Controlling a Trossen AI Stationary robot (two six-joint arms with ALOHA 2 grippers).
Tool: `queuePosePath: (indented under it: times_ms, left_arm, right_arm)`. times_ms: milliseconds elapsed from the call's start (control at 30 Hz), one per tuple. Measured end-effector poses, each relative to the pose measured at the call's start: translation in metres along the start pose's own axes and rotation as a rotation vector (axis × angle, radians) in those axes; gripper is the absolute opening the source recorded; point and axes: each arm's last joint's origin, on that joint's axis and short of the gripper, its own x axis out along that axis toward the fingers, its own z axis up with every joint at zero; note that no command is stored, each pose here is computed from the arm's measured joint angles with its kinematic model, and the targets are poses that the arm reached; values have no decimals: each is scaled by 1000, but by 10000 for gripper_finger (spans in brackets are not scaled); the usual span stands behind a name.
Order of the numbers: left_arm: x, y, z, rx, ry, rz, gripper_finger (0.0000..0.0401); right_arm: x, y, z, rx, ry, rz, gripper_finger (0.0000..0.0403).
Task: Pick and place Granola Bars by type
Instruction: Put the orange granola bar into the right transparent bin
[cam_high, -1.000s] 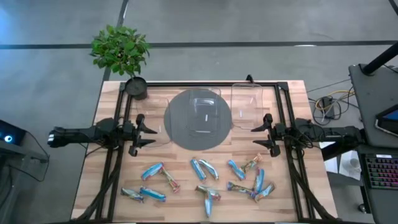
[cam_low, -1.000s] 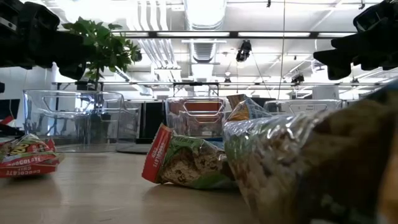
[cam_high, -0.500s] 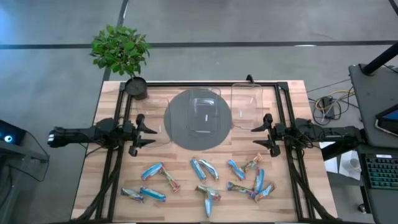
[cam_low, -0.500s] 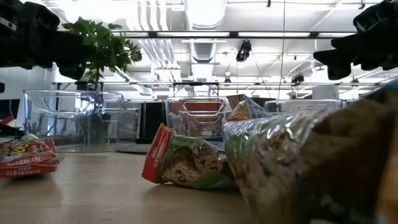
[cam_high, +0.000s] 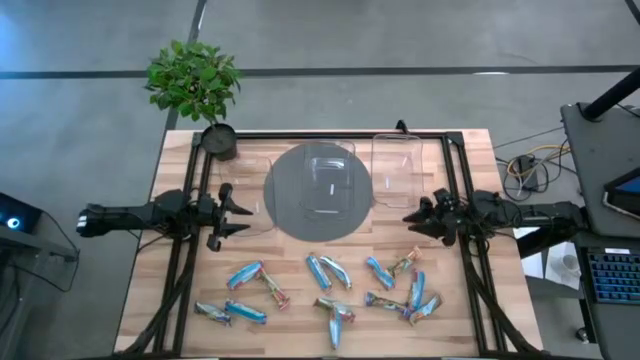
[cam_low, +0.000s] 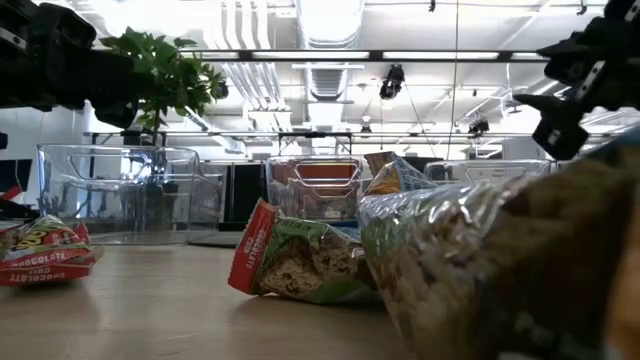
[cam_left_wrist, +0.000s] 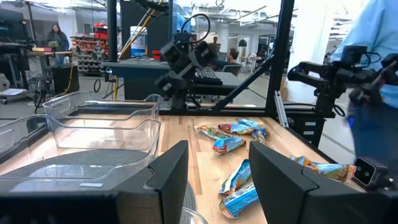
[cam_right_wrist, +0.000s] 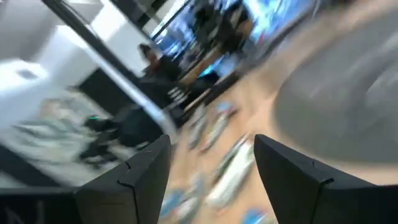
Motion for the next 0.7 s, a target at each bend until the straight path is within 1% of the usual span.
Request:
queuePosePath:
  times_ms: [33, 100, 267, 333, 433, 467, 567, 633, 700]
  left_arm:
    - [0, 0, 0, 0, 0, -1, 154]
    - [0, 0, 0, 0, 0, -1, 154]
    - [0, 0, 0, 0, 0, -1, 154]
    - [0, 0, 0, 0, 0, 0, 154]
    - [0, 0, 0, 0, 0, 0, 154]
    - [0, 0, 0, 0, 0, -1, 154]
    - [0, 0, 0, 0, 0, 0, 154]
    - [0, 0, 0, 0, 0, 0, 154]
    - [0, 0, 0, 0, 0, -1, 154]
  right_arm:
    - [1, 0, -2, 55, 48, 18, 221]
    - [5, -1, -7, 134, 133, 17, 221]
    - [12, -5, -18, 267, 250, -57, 221]
    - [15, -3, -18, 271, 263, -27, 221]
    - [17, -1, -24, 252, 370, 23, 221]
    - [18, -2, -27, 252, 413, 13, 221]
    - [18, -8, -38, 269, 529, -64, 221]
    - [19, -9, -42, 259, 582, -113, 220]
    - [22, -4, -40, 238, 605, -175, 218]
